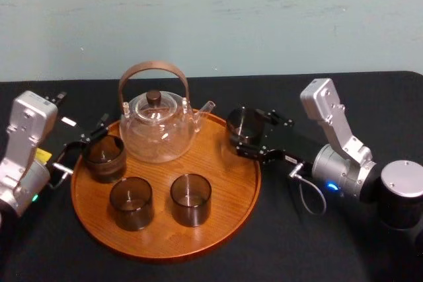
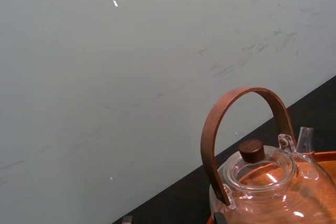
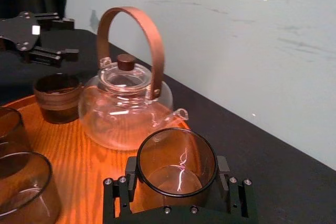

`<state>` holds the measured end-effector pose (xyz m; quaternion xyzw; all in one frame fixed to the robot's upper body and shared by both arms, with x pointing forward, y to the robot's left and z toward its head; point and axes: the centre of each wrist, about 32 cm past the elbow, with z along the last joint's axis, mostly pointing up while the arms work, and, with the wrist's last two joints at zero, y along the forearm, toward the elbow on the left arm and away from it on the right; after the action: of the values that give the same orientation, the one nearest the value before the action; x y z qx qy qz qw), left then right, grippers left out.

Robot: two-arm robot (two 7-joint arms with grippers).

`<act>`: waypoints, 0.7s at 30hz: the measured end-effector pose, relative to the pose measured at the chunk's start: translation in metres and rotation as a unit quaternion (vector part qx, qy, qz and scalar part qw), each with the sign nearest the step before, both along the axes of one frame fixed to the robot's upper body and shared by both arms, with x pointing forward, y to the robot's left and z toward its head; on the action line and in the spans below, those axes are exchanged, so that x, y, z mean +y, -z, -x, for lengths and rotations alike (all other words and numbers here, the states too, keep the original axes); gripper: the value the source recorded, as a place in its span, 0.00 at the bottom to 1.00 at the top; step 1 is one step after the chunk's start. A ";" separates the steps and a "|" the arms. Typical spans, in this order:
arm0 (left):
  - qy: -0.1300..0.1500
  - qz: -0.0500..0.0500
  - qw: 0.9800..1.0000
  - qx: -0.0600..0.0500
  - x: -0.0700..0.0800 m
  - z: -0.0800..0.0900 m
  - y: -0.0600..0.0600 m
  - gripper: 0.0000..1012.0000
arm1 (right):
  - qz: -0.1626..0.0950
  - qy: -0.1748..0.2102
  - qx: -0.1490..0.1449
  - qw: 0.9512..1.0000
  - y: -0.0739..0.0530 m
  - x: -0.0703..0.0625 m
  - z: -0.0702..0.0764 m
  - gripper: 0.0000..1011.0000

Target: Pick up the glass from the table and place it on the tray.

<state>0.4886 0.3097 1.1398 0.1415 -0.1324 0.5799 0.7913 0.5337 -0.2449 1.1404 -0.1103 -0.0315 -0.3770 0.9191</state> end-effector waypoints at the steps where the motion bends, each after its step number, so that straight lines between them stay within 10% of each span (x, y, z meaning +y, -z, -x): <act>1: 0.000 0.000 1.000 0.000 0.000 0.000 0.000 0.99 | 0.000 -0.002 0.000 1.000 0.000 0.001 0.000 0.89; 21: 0.000 0.000 1.000 0.000 0.000 0.000 0.000 0.99 | -0.002 -0.029 0.015 0.999 0.010 0.021 -0.008 0.89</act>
<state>0.4886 0.3097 1.1398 0.1415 -0.1324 0.5799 0.7913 0.5422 -0.2237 1.1300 -0.1133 -0.0207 -0.3486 0.9302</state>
